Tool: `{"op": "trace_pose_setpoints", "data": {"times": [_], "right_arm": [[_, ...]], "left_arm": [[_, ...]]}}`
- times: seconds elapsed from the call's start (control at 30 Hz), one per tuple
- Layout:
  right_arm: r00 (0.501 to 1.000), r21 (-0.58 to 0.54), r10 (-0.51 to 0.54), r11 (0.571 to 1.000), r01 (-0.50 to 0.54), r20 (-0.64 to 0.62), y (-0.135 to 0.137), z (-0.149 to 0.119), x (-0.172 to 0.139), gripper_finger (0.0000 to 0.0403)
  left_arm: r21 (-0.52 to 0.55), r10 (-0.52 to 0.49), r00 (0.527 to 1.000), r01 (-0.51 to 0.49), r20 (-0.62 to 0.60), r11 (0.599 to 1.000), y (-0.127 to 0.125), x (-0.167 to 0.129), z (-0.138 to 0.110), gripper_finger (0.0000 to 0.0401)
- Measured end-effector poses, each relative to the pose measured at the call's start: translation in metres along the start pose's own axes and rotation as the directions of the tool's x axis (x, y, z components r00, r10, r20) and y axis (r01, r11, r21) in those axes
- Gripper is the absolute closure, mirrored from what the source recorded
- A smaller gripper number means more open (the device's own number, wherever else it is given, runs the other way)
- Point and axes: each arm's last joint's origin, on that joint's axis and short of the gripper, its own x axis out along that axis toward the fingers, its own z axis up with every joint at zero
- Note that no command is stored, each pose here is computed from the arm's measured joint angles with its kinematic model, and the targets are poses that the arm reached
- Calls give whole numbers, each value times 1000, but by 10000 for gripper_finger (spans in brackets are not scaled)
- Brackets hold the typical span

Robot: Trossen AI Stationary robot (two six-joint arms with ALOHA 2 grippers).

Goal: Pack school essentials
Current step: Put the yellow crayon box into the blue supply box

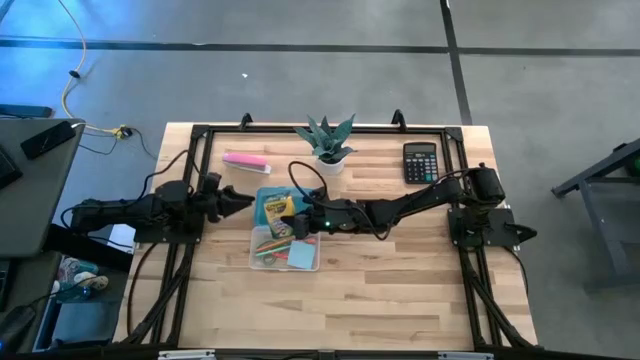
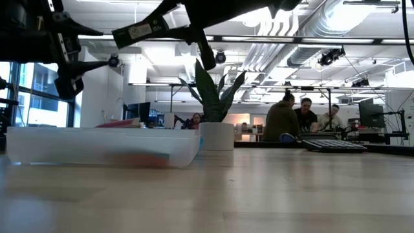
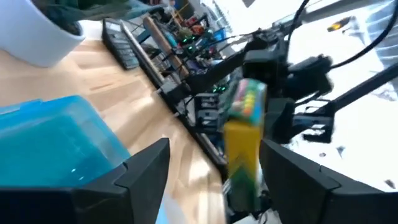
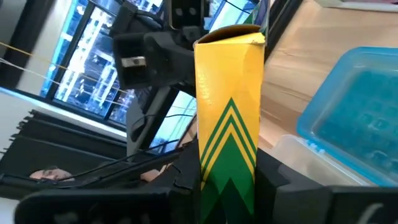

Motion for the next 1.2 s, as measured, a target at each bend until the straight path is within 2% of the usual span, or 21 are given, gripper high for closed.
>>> {"op": "trace_pose_setpoints", "data": {"times": [0.2, 0.53, 0.7, 0.93, 1.1, 1.2], "right_arm": [[999, -11, 24, 1000, -25, -48, -1, 2, 1, 332], [996, -4, 52, 999, -52, -76, -6, 12, 4, 332], [995, 1, 54, 999, -54, -79, -9, 17, 5, 332], [991, 12, 108, 994, -108, -76, -8, 24, 7, 332], [992, 13, 103, 995, -103, -73, -9, 26, 7, 332], [991, 13, 109, 994, -109, -81, -9, 26, 7, 332]], "left_arm": [[-30, -125, 992, 125, -12, 992, -9, 0, 3, 162], [-118, -104, 992, 95, -67, 988, -7, 5, -1, 162], [-120, -122, 991, 115, -52, 986, -12, 10, -2, 162], [-145, -77, 994, 66, -71, 987, -10, 16, -7, 162], [-128, -140, 990, 134, -34, 983, -16, 19, -4, 162], [-130, -120, 992, 116, -30, 985, -15, 22, -4, 162]]}}
